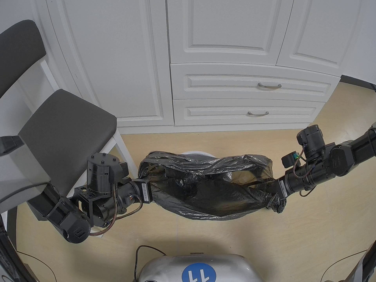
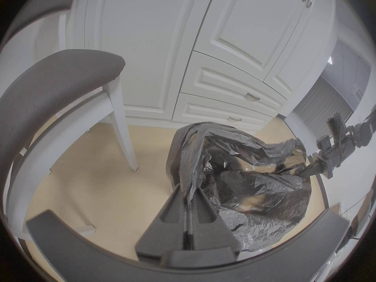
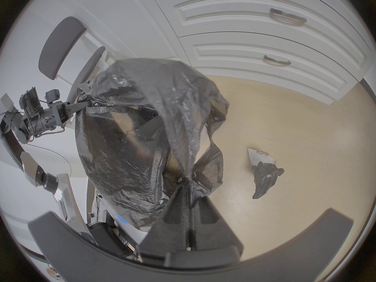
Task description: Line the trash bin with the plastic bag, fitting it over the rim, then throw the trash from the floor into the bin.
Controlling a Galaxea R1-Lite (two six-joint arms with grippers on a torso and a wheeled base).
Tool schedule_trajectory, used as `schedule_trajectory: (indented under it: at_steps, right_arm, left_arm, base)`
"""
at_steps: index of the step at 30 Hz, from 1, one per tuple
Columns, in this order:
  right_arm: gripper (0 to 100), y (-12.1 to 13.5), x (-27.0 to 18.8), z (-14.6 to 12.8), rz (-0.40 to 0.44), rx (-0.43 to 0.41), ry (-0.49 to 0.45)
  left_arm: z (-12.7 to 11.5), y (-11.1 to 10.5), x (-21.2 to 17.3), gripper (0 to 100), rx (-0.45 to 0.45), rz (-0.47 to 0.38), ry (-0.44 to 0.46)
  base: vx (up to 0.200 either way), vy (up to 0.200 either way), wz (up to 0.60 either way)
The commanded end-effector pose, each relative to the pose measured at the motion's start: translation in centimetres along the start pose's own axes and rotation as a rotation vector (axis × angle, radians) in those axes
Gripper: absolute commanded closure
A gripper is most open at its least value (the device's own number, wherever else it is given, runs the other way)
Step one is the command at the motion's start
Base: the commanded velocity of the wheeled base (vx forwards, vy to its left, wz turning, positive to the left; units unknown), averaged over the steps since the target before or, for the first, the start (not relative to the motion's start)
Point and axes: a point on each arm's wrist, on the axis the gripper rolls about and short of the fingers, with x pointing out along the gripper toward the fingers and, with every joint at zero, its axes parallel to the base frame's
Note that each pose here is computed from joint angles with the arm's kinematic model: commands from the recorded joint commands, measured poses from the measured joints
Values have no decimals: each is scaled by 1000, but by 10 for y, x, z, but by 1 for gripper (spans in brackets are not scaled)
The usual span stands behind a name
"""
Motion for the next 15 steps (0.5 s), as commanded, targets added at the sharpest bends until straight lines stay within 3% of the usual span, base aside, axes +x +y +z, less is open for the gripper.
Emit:
schedule_trajectory:
  at_steps: [1,3,7,11,15]
  right_arm:
    - [100,3,5,-3,-4,-21,28]
    - [100,3,9,-4,0,-23,38]
    - [100,2,43,-9,11,-16,111]
    - [100,-2,71,-13,-8,-1,164]
    - [100,2,88,-9,-18,66,167]
  left_arm:
    - [-17,10,10,100,16,18,74]
    - [-22,12,14,100,23,22,95]
    - [-56,21,45,100,38,52,188]
    - [-75,30,68,100,26,71,177]
    - [-80,39,84,100,7,84,135]
  base:
    - [0,0,0]
    - [0,0,0]
    - [0,0,0]
    - [0,0,0]
    - [0,0,0]
